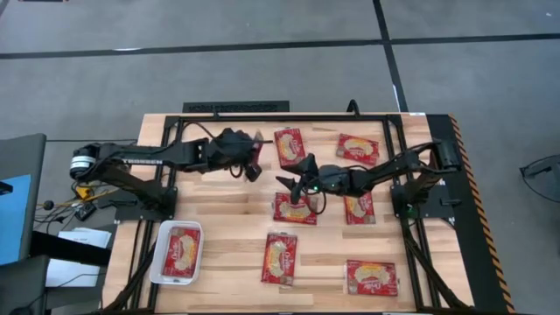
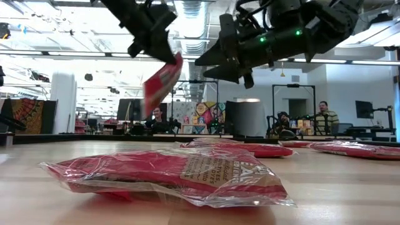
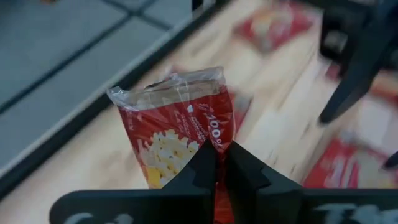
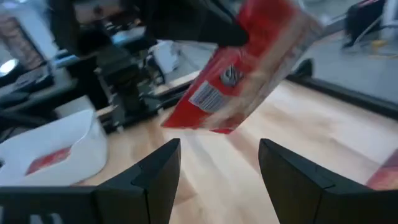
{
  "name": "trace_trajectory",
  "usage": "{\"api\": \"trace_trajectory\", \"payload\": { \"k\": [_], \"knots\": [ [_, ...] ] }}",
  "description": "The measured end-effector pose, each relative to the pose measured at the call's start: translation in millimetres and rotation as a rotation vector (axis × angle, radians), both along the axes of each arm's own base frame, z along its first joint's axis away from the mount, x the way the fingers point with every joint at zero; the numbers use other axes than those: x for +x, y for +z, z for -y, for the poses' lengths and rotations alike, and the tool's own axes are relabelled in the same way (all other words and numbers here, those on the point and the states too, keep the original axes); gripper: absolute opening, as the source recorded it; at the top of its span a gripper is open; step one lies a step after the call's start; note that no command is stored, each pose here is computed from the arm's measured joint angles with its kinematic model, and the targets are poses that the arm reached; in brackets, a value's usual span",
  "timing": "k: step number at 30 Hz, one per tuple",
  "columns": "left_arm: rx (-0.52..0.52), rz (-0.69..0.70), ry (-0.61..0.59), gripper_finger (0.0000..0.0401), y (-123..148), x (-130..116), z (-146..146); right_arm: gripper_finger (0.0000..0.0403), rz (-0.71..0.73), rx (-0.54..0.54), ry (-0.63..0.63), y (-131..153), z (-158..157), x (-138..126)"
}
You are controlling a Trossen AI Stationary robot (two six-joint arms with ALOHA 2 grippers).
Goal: Sort popcorn bags into baskets
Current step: Put the red popcorn bag into the white bin
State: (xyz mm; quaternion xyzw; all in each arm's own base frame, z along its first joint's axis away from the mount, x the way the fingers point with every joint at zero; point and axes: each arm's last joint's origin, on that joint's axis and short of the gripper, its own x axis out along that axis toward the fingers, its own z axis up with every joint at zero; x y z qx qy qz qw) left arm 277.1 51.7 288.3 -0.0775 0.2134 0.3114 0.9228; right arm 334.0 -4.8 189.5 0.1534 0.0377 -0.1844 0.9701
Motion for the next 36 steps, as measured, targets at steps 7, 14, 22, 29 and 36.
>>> {"api": "trace_trajectory", "payload": {
  "k": [7, 14, 22, 29, 36],
  "knots": [
    [0.11, 0.211, 0.129, 0.0008, 14.6, 13.9, -2.9, 0.024, -0.001, -0.24, -0.082, 9.4, -10.2, -0.8],
    [0.112, 0.401, 0.112, 0.0008, 21.5, 28.6, -3.2, 0.024, 0.034, -0.34, -0.178, 18.9, -15.7, -2.7],
    [0.119, 0.483, 0.107, 0.0009, 17.9, 40.5, -4.0, 0.024, 0.051, -0.369, -0.218, 32.0, -9.1, 4.4],
    [0.113, 0.527, 0.113, 0.0009, 17.0, 44.5, -4.0, 0.024, -0.04, -0.377, -0.35, 37.1, 12.8, 10.8],
    [0.112, 0.538, 0.101, 0.0009, 18.1, 45.1, -0.4, 0.0228, -0.094, -0.324, -0.417, 33.9, 26.2, 11.9]
  ]
}}
